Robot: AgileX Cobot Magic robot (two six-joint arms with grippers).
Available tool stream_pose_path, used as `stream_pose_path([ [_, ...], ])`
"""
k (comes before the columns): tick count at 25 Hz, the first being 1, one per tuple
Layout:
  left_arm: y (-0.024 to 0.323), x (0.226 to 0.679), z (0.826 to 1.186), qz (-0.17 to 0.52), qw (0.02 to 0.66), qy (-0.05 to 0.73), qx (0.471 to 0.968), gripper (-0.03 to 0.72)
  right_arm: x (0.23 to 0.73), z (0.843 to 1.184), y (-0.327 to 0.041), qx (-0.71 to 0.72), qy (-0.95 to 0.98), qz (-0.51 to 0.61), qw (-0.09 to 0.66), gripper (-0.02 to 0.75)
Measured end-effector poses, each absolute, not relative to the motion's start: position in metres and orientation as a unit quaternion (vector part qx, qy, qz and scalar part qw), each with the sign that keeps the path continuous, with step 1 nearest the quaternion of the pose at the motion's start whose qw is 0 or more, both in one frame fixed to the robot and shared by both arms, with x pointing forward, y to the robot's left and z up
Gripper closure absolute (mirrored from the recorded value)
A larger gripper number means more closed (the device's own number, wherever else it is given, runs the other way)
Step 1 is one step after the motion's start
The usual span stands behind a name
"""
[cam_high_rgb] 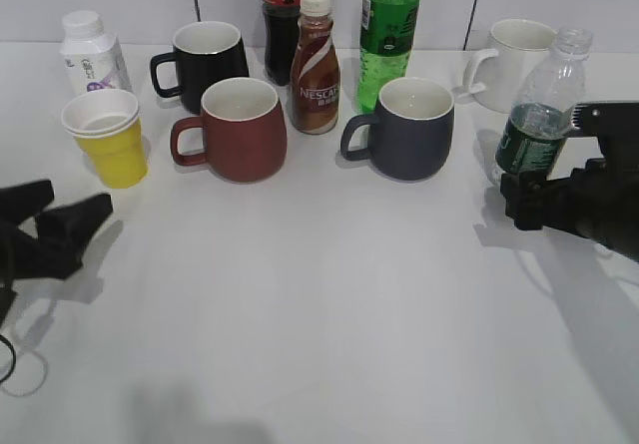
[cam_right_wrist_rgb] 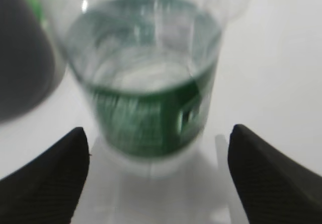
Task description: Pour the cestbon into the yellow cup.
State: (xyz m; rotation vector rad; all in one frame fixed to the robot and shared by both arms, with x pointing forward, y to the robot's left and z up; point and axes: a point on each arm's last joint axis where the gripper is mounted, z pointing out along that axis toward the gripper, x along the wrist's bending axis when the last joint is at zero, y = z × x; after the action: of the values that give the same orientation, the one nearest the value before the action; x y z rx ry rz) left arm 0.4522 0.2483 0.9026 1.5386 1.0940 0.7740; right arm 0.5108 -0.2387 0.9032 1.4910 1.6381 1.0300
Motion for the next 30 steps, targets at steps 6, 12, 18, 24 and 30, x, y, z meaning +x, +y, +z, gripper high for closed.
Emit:
stream_pose_path([
  [6,0.249,0.446,0.926,0.314,0.545,0.473,0.617,0.1,0.495,0.922,-0.239,0.593,0.657,0.364,0.29,0.103],
  [12,0.25,0.445,0.951,0.304,0.544,0.487,0.612,0.1,0.475,0.94,-0.239,0.609,0.683,0.327,0.236,0.125],
  [18,0.25,0.454,0.98,0.279,0.51,0.518,0.627,0.1,0.467,0.963,-0.235,0.617,0.719,0.272,0.167,0.141],
  [24,0.248,0.443,1.011,0.285,0.417,0.557,0.659,0.115,0.464,0.989,-0.231,0.621,0.75,0.208,0.095,0.142],
  [30,0.235,0.411,1.053,0.265,0.336,0.583,0.69,0.169,0.433,1.011,-0.237,0.616,0.771,0.156,0.047,0.143],
])
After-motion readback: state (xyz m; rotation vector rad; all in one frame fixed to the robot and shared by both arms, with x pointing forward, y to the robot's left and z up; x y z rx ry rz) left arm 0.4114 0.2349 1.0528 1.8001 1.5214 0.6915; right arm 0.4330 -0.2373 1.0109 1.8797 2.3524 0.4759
